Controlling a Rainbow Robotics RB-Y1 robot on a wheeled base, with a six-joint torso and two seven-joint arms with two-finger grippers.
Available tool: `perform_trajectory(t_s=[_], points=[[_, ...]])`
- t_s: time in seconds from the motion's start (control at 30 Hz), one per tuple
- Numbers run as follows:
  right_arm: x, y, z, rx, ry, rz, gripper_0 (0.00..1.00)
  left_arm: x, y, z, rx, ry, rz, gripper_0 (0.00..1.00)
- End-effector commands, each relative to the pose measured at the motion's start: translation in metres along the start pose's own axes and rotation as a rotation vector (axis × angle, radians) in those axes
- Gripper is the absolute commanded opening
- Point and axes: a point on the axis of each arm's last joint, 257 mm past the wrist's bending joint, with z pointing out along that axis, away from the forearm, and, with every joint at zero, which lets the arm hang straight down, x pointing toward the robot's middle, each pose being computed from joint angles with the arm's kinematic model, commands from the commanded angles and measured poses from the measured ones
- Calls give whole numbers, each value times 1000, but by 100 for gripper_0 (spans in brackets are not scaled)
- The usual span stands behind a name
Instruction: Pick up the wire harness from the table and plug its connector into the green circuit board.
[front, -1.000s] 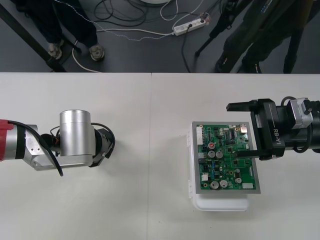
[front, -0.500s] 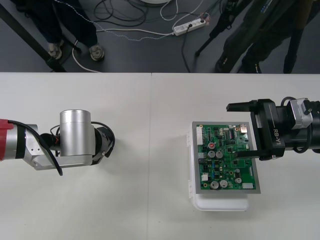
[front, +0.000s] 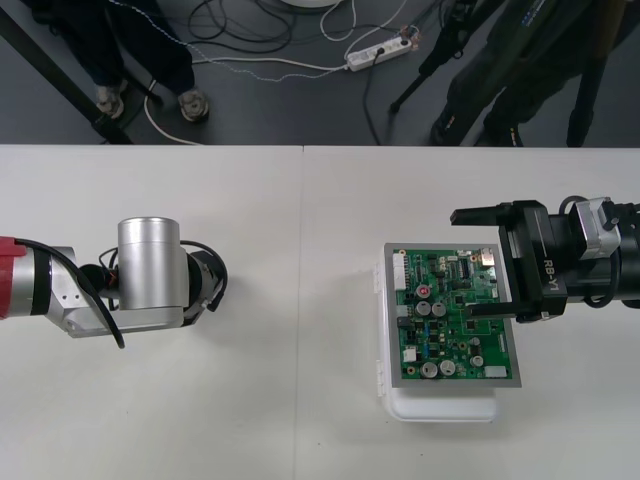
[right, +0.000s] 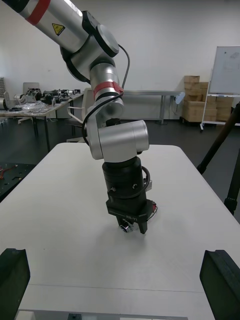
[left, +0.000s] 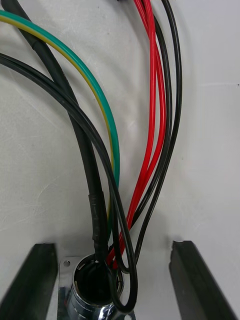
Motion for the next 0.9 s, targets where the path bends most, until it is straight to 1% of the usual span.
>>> perform_trajectory(t_s=[0.03, 0.57, 0.9], points=[[0, 4, 1, 1, -6, 42, 100, 5, -18, 0, 38, 14, -87, 0], [-2, 1, -1, 15, -12, 44, 100, 9, -15, 1, 34, 18, -87, 0], [-3, 0, -1, 17, -12, 50, 100, 0, -37, -10, 59, 23, -159, 0]])
